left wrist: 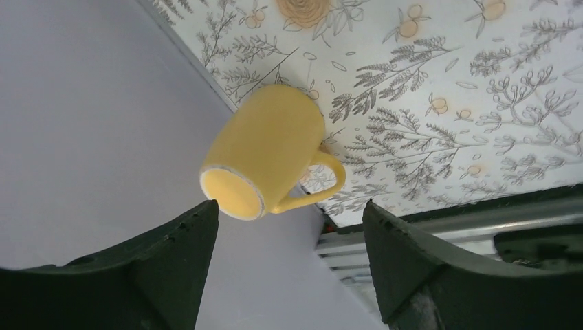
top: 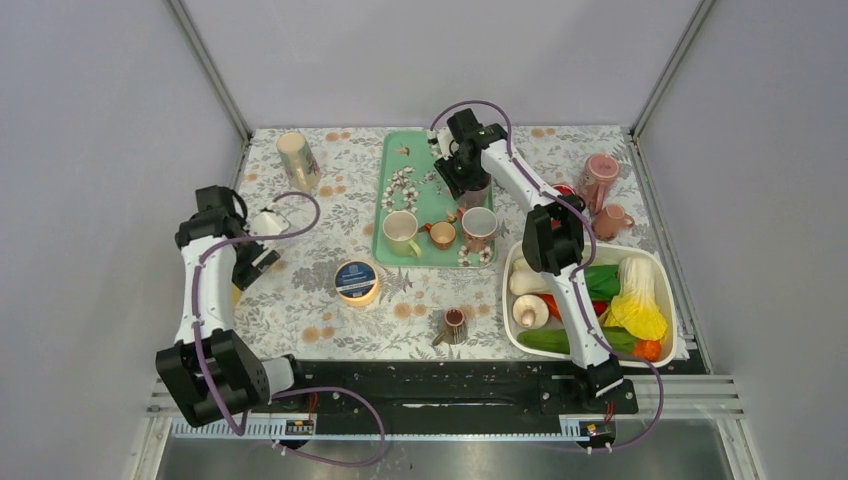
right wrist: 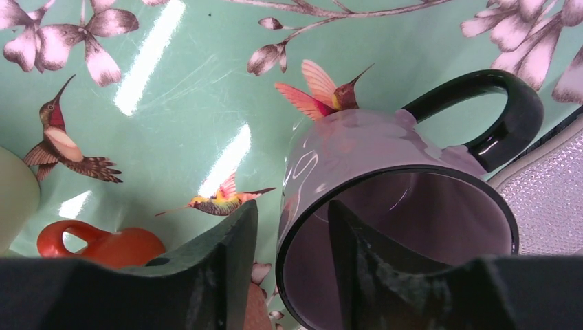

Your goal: Turn the mug right side up

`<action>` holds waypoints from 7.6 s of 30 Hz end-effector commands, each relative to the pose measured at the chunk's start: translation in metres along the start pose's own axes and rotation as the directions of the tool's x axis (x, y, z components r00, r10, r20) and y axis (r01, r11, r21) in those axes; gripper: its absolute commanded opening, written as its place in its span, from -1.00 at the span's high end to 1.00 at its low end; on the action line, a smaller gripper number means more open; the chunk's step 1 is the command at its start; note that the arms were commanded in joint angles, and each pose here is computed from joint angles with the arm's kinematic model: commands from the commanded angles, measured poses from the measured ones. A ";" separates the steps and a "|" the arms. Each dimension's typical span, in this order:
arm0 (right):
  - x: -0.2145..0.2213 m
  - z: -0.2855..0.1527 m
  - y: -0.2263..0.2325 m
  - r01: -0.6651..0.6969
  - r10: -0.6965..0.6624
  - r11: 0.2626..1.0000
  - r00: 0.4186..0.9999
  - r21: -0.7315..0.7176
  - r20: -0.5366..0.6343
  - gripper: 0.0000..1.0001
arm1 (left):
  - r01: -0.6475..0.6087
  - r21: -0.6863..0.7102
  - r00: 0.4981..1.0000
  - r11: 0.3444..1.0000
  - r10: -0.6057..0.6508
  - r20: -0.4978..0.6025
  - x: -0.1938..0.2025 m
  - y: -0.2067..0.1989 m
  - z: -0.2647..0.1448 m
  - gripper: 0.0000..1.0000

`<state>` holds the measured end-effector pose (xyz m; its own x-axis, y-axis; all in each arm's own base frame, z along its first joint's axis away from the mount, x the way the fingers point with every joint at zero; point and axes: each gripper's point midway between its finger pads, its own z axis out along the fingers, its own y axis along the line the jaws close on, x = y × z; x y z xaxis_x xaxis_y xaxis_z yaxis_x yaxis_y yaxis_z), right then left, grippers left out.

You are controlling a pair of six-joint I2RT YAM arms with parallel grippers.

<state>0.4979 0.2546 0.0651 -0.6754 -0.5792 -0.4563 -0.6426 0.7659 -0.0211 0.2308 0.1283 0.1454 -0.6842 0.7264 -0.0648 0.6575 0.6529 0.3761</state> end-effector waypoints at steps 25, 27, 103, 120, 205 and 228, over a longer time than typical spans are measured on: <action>-0.043 -0.153 0.039 -0.081 0.101 0.994 0.926 -0.069 0.364 -0.36 | 0.945 -0.058 0.324 0.323 -0.892 0.314 0.089 0.019 0.060 -0.35; -0.042 -0.153 0.042 -0.079 0.104 0.993 0.924 -0.082 0.367 -0.37 | 0.946 -0.082 0.324 0.314 -0.897 0.300 0.095 0.020 0.068 -0.26; -0.105 -0.146 0.116 0.127 -0.120 0.992 0.889 0.012 0.442 1.00 | 0.556 0.138 0.521 0.820 -0.474 0.710 -0.191 0.053 -0.122 -0.98; -0.070 -0.032 0.066 0.164 -0.176 0.983 0.967 0.080 0.184 1.00 | 0.744 0.135 0.511 0.655 -0.687 0.517 -0.234 0.141 0.030 -0.96; -0.183 -0.278 0.256 0.242 0.860 0.254 0.387 -0.937 0.333 -0.23 | 0.066 0.896 0.290 0.440 -0.867 0.405 -0.260 -0.025 -0.194 1.00; -0.149 -0.120 0.150 0.161 -0.116 0.986 0.853 -0.045 0.508 1.00 | 0.530 0.504 0.398 0.682 -0.725 0.562 -0.194 0.039 -0.087 -0.98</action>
<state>0.4456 0.4532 0.2574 -0.4009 -0.1957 -0.8950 -0.7418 0.6426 0.1918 0.3565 -0.0199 0.2514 -0.6164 -0.1449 -0.7740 0.2435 0.8997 -0.3623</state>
